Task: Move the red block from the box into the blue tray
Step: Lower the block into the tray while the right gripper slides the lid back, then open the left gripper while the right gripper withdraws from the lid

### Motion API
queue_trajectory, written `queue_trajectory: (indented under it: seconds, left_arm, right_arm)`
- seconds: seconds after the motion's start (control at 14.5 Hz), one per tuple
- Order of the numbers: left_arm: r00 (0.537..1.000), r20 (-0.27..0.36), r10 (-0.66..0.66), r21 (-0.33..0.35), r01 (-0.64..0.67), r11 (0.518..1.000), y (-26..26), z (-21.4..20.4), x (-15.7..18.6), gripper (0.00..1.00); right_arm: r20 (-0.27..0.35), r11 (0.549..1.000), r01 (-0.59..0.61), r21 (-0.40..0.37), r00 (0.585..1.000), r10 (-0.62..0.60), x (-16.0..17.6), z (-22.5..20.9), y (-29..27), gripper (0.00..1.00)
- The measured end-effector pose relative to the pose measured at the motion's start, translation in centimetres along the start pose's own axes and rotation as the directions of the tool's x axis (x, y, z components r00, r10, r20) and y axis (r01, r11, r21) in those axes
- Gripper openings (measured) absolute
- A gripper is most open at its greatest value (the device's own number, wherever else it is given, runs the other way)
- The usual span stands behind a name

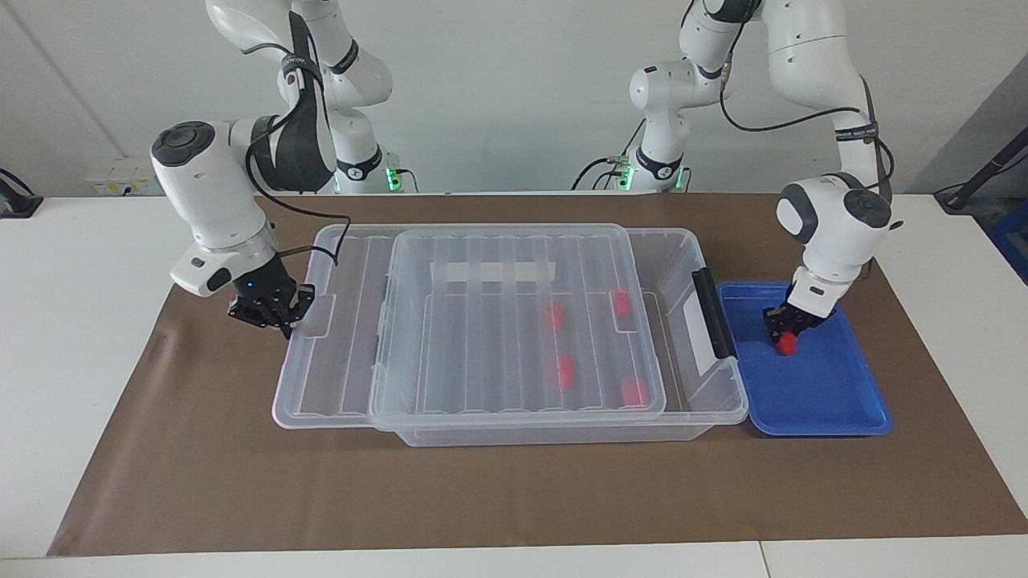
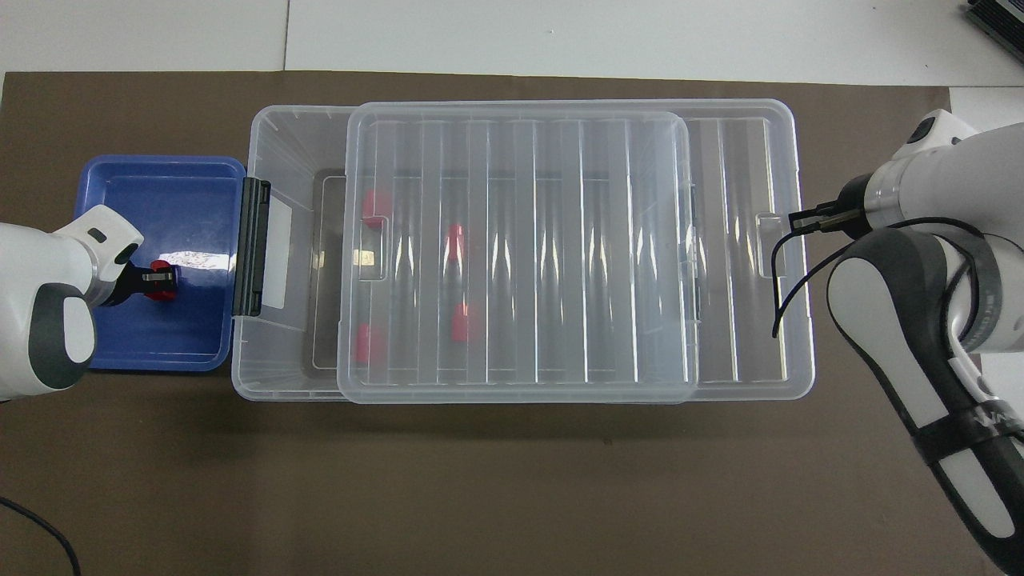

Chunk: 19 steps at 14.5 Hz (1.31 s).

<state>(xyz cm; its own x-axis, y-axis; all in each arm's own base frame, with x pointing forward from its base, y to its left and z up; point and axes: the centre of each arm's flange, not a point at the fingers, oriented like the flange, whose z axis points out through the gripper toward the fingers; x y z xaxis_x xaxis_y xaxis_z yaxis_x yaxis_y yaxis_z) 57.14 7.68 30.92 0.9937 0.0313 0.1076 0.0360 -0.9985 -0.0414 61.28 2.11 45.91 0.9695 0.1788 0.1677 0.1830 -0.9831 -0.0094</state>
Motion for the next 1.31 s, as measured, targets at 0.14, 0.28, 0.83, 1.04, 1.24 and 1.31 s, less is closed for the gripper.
queue_trajectory:
  seconds: [0.14,0.28,0.83,1.04,1.24,1.31]
  left_arm:
    - [1.000,0.003,0.001,0.000,-0.001,1.000,0.0,0.1,0.0,0.51]
    - [1.000,0.003,0.003,-0.001,-0.003,1.000,0.1,0.0,0.1,0.74]
    - [0.994,0.111,0.015,-0.004,-0.014,1.000,0.6,-21.4,3.9,1.00]
    - [0.986,0.166,0.012,-0.008,-0.011,1.000,0.6,-25.7,2.1,1.00]
    - [0.973,0.229,0.020,-0.017,-0.016,1.000,1.1,-28.7,0.9,1.00]
    - [0.970,0.242,0.032,-0.025,-0.027,0.999,2.1,-29.6,0.7,1.00]
  right_arm:
    - [-0.002,1.000,-0.016,0.004,1.000,0.016,0.3,0.2,-1.8,0.01]
    - [-0.005,1.000,-0.023,0.009,1.000,0.023,0.5,0.3,-3.4,0.01]
    - [-0.031,0.998,-0.039,0.054,0.999,0.040,1.1,0.3,-6.7,0.01]
    - [-0.032,0.998,-0.038,0.055,0.999,0.040,1.1,0.2,-6.9,0.01]
    - [-0.031,0.998,-0.037,0.055,0.999,0.038,1.1,0.2,-7.0,0.01]
    - [-0.031,0.998,-0.036,0.056,0.999,0.038,1.1,0.3,-7.0,0.01]
